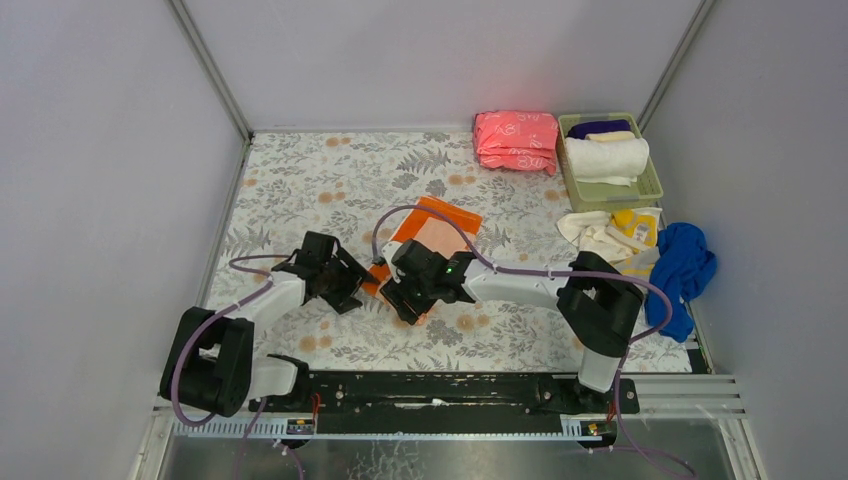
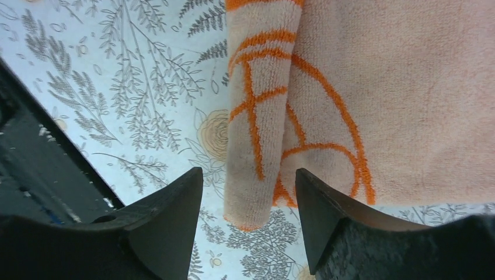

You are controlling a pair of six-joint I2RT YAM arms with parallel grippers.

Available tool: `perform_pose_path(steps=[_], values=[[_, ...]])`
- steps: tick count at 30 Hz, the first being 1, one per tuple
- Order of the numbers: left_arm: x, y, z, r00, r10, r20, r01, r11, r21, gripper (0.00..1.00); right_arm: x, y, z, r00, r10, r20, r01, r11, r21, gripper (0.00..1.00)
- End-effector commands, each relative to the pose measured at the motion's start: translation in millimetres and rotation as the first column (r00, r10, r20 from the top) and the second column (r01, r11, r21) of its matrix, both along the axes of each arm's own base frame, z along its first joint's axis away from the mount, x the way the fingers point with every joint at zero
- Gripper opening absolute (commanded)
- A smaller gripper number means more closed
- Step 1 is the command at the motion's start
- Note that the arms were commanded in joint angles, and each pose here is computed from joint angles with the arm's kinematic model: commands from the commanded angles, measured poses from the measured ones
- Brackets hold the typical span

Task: Roll the towels
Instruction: Roll the towel at the center of the board.

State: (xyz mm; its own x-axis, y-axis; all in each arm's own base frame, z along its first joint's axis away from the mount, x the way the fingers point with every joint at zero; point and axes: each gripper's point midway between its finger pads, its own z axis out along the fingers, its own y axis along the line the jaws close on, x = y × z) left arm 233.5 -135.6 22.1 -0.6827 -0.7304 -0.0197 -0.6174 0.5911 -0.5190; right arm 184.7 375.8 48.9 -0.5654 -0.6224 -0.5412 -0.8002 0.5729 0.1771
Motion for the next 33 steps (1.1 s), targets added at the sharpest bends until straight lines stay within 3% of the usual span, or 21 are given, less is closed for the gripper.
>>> perform_pose_path(steps=[1, 3, 11, 14, 24, 31, 33], values=[[-26, 25, -40, 0.994, 0.016, -0.11, 0.0, 0.989, 0.147, 0.66, 25, 1, 12, 0.989, 0.001, 0.15, 0.008, 0.998, -0.064, 0.65], [-26, 25, -40, 0.994, 0.015, -0.112, 0.002, 0.989, 0.149, 0.66, 24, 1, 9, 0.989, 0.008, 0.146, 0.003, 0.997, -0.076, 0.6], [-26, 26, -42, 0.993, 0.015, -0.117, 0.003, 0.988, 0.156, 0.66, 13, 5, 1, 0.997, 0.067, 0.045, -0.064, 0.996, -0.064, 0.24], [-25, 26, -42, 0.993, 0.013, -0.116, 0.006, 0.987, 0.159, 0.66, 15, 1, -5, 0.999, 0.051, -0.015, -0.051, 0.998, -0.049, 0.19], [-24, 31, -48, 0.99, 0.007, -0.14, 0.02, 0.981, 0.192, 0.66, 28, -18, -25, 0.987, 0.015, -0.16, -0.014, 1.0, 0.007, 0.21], [-24, 30, -50, 0.989, -0.003, -0.15, 0.033, 0.979, 0.199, 0.64, 45, -34, -23, 0.998, -0.04, -0.056, 0.035, 0.995, -0.092, 0.3], [-24, 30, -50, 0.988, -0.007, -0.154, 0.038, 0.979, 0.201, 0.63, 46, -33, -5, 0.999, -0.023, 0.022, 0.025, 0.995, -0.094, 0.38]])
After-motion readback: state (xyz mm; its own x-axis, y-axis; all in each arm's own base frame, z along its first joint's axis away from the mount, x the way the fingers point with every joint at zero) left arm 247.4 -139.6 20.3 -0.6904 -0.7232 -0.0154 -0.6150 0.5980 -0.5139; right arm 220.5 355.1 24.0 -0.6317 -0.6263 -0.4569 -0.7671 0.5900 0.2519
